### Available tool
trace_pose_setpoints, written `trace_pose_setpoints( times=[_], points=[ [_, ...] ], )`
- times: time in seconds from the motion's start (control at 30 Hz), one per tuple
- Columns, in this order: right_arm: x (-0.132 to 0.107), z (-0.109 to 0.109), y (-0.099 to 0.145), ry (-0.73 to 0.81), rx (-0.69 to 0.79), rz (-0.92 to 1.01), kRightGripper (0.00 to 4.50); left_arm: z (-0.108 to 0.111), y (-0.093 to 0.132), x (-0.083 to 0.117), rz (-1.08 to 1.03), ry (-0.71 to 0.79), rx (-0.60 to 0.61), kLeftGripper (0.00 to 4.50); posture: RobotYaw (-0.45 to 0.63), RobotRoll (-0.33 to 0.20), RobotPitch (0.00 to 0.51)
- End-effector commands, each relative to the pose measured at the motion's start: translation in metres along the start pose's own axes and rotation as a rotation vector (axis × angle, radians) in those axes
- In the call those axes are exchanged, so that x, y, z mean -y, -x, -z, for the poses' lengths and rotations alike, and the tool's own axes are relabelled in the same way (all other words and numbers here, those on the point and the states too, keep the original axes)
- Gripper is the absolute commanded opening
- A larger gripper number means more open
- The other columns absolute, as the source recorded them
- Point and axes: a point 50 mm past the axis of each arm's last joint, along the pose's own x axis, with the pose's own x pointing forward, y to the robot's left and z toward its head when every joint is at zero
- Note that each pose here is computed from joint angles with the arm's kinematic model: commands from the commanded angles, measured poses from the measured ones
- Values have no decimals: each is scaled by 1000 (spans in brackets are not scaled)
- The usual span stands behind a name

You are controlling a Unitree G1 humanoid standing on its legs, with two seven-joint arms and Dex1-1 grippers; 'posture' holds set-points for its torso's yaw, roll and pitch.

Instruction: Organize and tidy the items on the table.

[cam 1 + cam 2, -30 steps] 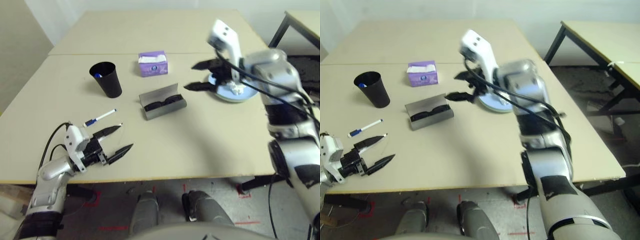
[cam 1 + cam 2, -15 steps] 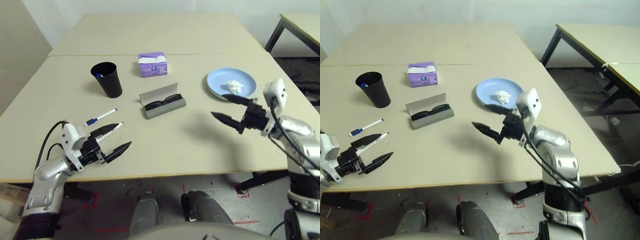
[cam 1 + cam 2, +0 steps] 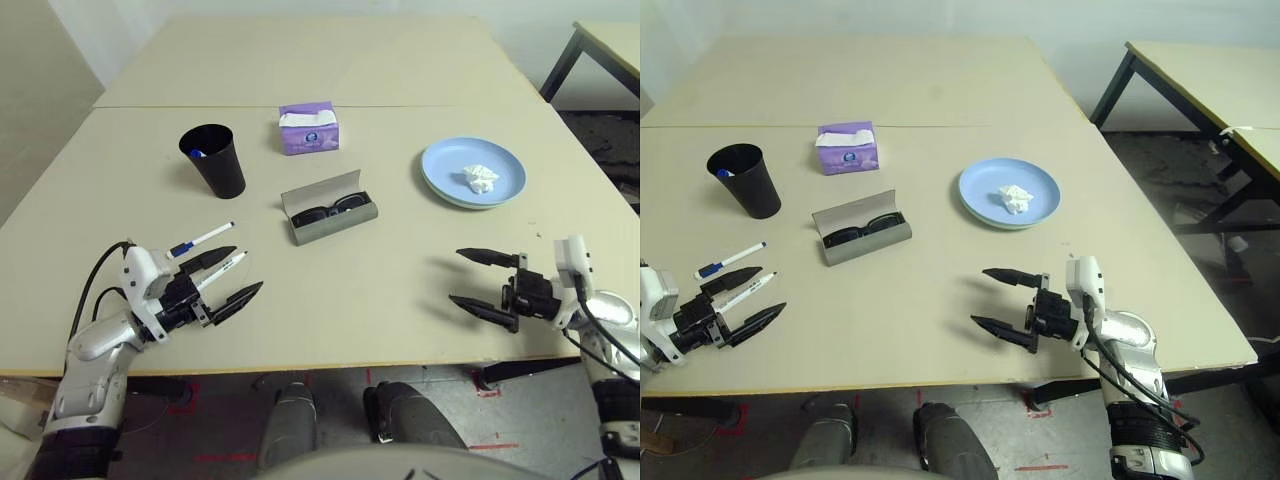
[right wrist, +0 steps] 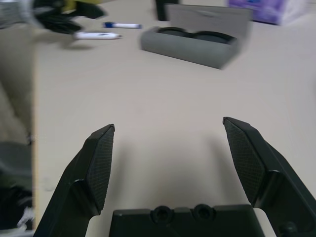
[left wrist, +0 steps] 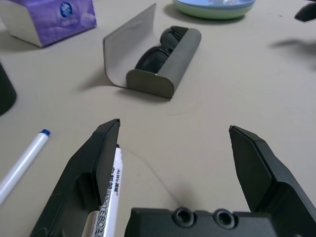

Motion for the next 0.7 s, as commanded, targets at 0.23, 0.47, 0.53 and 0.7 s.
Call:
trace_pose_setpoints(
  times=[0.23,0.47,0.53,0.7],
  points=[
    [18,-9,1,12,108,210,4461,-15,-17,-15,-139,-27,-23,4500,-2,0,127],
    [7,0,4,6,57,188,4500,-9,-46,-23,-193,-19,-51,2666,-16,0,121],
    [5,1,4,7,55,192,4500,-6,-54,-27,-222,-23,-52,1943,-18,0,120],
    [2,1,5,12,46,201,4500,2,-69,-36,-292,21,-41,304,-26,0,121]
  ],
)
